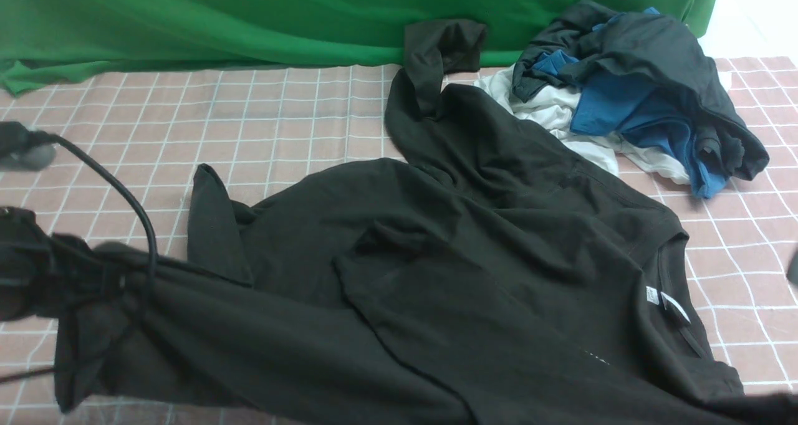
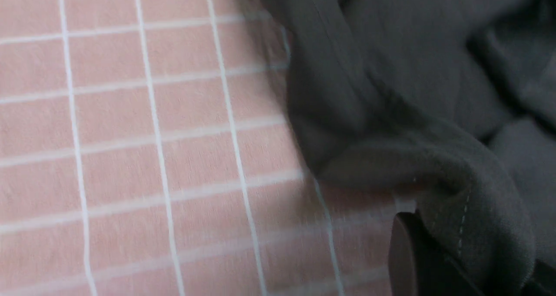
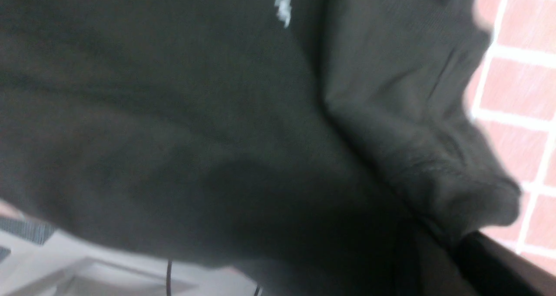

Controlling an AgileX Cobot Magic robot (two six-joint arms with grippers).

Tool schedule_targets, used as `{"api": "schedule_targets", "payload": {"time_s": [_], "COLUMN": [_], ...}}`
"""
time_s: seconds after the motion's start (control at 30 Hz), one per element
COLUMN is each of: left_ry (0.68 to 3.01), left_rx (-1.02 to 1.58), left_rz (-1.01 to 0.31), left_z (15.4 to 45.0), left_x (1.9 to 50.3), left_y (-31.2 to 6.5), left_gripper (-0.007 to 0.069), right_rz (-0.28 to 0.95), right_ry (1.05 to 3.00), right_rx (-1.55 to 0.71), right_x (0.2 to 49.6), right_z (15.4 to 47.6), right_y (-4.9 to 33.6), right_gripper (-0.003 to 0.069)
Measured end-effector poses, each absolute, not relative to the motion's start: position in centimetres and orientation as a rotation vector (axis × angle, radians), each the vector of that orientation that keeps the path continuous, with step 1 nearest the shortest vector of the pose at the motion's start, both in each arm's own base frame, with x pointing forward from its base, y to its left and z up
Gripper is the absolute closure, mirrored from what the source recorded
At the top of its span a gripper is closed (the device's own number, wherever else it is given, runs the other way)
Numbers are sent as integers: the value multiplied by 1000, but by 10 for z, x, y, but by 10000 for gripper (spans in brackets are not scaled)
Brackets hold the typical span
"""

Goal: Fold a long-sleeved shirt over a pink coffee tablecloth.
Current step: 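Pull a dark sweatshirt from the pile and spread it flat on the table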

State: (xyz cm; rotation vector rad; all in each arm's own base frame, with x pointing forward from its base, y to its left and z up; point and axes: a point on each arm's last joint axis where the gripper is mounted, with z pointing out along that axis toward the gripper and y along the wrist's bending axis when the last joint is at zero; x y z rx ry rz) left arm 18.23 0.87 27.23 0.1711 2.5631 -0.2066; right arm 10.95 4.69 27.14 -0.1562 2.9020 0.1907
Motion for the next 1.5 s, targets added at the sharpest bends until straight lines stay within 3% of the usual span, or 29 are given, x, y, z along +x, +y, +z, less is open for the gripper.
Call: {"api": "schedule_targets", "payload": {"time_s": [0.23, 0.47, 0.7, 0.83, 0.93, 1.03, 1.1, 1.33, 1.5], "left_ry": [2695, 2710, 2768, 2784, 2805, 2835, 2863, 2899, 2945], "left_rx": [196, 192, 165, 156, 156, 152, 146, 83, 107], "left_rz": [-182, -176, -156, -158, -157, -141, -111, 1, 31], "left_z": [263, 263, 261, 259, 255, 242, 231, 215, 208], "left_x": [174, 173, 169, 170, 172, 173, 172, 176, 178], "left_y": [7, 7, 9, 10, 10, 12, 14, 23, 26], "left_gripper": [595, 595, 595, 595, 595, 595, 595, 583, 454], "right_rz": [168, 135, 119, 152, 191, 276, 350, 471, 521], "right_ry": [3057, 3129, 3136, 3046, 2953, 2848, 2785, 2649, 2542], "right_rx": [-147, -183, -263, -280, -304, -385, -464, -716, -856], "right_x": [97, 99, 100, 113, 123, 129, 129, 121, 116], "right_z": [232, 213, 214, 237, 259, 276, 280, 280, 280], "right_y": [45, 46, 45, 50, 55, 67, 79, 117, 137], "right_gripper": [576, 506, 353, 298, 317, 382, 424, 443, 439]}}
